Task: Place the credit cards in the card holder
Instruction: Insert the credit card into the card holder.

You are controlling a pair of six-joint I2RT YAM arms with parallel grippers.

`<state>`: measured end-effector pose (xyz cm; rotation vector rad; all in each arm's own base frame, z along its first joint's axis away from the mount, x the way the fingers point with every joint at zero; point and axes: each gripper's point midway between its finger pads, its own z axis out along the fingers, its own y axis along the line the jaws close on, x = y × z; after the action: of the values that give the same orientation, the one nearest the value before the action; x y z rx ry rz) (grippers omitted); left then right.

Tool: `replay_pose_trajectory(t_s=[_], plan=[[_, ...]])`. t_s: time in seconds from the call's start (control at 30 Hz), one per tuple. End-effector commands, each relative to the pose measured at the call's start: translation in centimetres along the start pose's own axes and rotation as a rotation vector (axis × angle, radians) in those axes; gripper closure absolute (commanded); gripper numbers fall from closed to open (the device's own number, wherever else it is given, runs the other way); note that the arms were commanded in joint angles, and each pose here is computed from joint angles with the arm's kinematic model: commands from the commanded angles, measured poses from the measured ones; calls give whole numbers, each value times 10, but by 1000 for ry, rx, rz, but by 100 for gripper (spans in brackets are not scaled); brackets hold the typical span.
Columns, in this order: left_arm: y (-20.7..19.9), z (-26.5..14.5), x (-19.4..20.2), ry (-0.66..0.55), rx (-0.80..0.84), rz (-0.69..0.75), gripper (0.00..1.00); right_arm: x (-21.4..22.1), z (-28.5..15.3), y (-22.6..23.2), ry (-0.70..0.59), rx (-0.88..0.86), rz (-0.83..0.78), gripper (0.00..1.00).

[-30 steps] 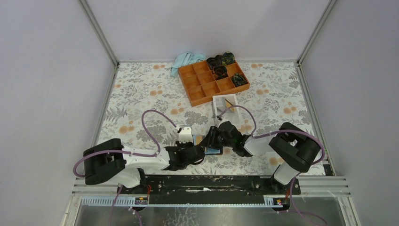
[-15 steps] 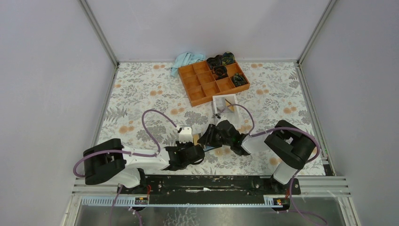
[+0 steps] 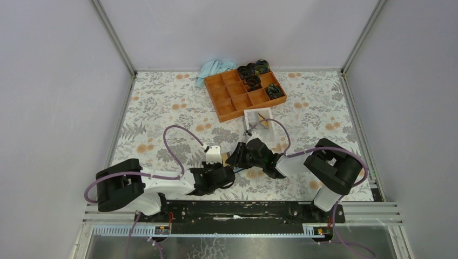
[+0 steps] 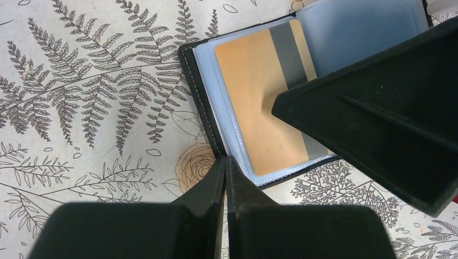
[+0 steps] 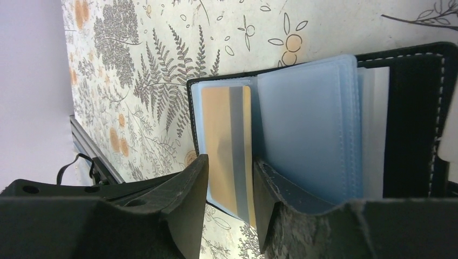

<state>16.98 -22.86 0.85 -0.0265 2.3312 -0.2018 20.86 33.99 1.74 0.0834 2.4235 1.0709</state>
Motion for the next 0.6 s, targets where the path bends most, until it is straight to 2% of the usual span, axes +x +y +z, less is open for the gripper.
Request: replay_pose_trajectory(t_s=[0.0, 0.3, 0.57], plan=[[-18, 3, 20, 81, 62, -2, 96, 58, -18, -76, 195, 301, -97, 56], [-14, 0, 16, 68, 55, -8, 94, 43, -24, -71, 156, 338, -177, 54], [-12, -1, 16, 67, 49, -11, 93, 30, -28, -50, 131, 300, -232, 48]])
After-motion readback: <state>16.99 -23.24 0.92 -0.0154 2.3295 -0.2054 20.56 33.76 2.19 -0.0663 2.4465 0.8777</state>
